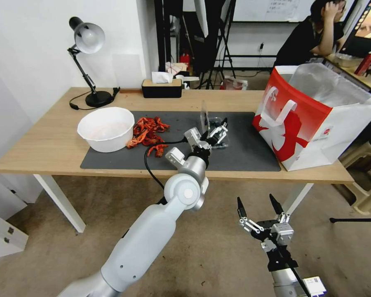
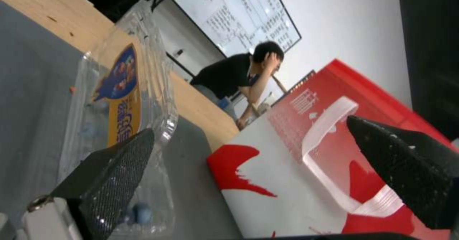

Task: Close the takeout container lid, then place the container into the takeout bag.

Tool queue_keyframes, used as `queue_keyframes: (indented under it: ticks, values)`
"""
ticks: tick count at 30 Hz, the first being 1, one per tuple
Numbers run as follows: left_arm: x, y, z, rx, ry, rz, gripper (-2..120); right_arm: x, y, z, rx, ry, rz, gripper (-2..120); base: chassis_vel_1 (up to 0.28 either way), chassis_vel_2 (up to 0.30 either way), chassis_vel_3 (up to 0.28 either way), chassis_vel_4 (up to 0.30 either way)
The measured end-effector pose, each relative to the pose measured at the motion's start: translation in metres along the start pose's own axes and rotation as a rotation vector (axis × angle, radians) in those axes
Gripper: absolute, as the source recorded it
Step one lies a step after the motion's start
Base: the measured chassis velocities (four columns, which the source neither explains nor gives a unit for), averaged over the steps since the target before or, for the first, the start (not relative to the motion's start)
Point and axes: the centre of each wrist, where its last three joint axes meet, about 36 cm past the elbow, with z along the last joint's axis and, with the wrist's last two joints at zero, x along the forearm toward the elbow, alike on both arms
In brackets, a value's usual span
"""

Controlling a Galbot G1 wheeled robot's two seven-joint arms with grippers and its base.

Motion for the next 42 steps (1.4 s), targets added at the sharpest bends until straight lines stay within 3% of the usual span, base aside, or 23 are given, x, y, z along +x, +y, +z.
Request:
queue_keyframes:
  ticks: [18, 23, 25, 30, 31, 34, 42]
  values:
    - [-0.029, 0.009, 0.020, -0.178, 0.099, 0.110, 100, -0.003, -0.006, 0.008, 0.009, 0.008, 0.007, 100, 0.000, 0.000, 0.000, 0.000]
    - [-0.041, 0.008, 0.021, -0.164, 0.136, 0.099, 100, -0.003, -0.006, 0.008, 0.009, 0.009, 0.008, 100, 0.000, 0.000, 0.000, 0.000]
    - [-0.048, 0.008, 0.021, -0.137, 0.153, 0.068, 100, -0.003, -0.006, 0.009, 0.009, 0.010, 0.008, 100, 0.000, 0.000, 0.000, 0.000]
    - [-0.069, 0.006, 0.009, -0.032, 0.173, -0.066, 82, -0.001, -0.006, 0.011, 0.011, 0.008, 0.010, 100, 0.000, 0.000, 0.000, 0.000]
    - [-0.069, 0.006, 0.009, -0.032, 0.173, -0.066, 82, -0.001, -0.006, 0.011, 0.011, 0.008, 0.010, 100, 0.000, 0.000, 0.000, 0.000]
    - [-0.079, 0.002, 0.002, 0.007, 0.188, -0.149, 72, -0.001, -0.006, 0.013, 0.012, 0.010, 0.008, 100, 0.000, 0.000, 0.000, 0.000]
    - [-0.085, -0.003, -0.003, 0.002, 0.243, -0.248, 46, -0.001, -0.004, 0.015, 0.010, 0.011, 0.001, 100, 0.000, 0.000, 0.000, 0.000]
